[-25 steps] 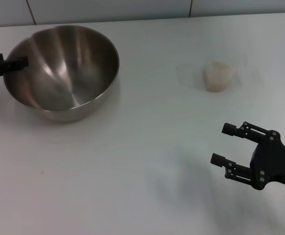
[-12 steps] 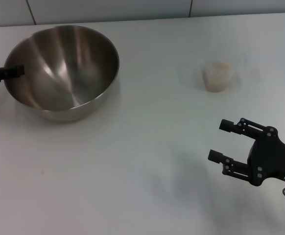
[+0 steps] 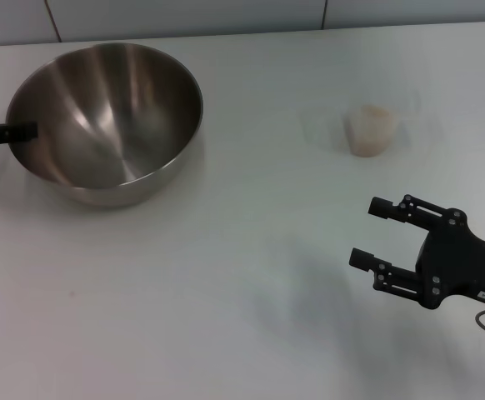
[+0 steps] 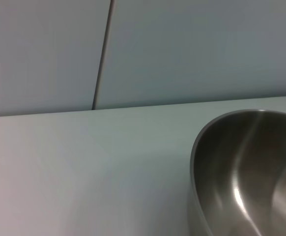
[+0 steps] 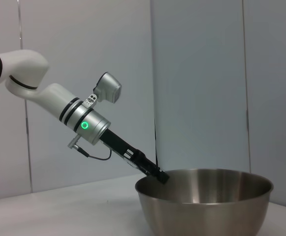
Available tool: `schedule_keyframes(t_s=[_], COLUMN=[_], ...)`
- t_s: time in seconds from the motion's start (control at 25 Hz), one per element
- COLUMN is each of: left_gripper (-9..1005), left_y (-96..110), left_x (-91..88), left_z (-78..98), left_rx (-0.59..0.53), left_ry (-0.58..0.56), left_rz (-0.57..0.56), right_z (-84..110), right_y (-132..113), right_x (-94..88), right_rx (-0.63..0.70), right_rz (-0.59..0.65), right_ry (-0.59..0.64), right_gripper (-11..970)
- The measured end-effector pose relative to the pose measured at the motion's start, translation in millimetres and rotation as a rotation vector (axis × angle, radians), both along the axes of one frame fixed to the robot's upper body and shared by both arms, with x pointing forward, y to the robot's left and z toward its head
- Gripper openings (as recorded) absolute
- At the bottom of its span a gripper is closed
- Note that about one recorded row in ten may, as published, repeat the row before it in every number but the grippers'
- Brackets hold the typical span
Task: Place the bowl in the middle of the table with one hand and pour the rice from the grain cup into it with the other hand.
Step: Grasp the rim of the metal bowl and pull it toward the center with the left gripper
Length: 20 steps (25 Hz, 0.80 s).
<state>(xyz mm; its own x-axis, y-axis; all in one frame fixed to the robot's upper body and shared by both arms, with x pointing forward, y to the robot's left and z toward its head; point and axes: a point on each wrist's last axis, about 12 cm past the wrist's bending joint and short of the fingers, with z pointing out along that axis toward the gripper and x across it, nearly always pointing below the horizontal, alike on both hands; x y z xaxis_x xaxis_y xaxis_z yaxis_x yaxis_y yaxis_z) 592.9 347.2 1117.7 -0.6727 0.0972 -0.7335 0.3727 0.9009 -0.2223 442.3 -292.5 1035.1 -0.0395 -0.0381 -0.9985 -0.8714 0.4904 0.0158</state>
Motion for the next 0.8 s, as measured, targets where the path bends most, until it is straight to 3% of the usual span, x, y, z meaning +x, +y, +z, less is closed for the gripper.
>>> schedule_keyframes(t_s=[0.52,0.8], left_gripper=[778,627], left_y=[-1.5,-8.4], left_x=[0.0,2.5], left_z=[0.1,3.1], left_rx=[0.022,0.06], left_ry=[0.037,0.046], left_rz=[-0.003,-0.032], right_z=[0.3,0.1], right_y=[0.5,-0.3], right_x=[3.4,4.2], right_rx=[-0.008,-0.013], right_rz=[-0.002,-0.008], right_ry=[-0.002,-0.004], right_gripper=[715,715])
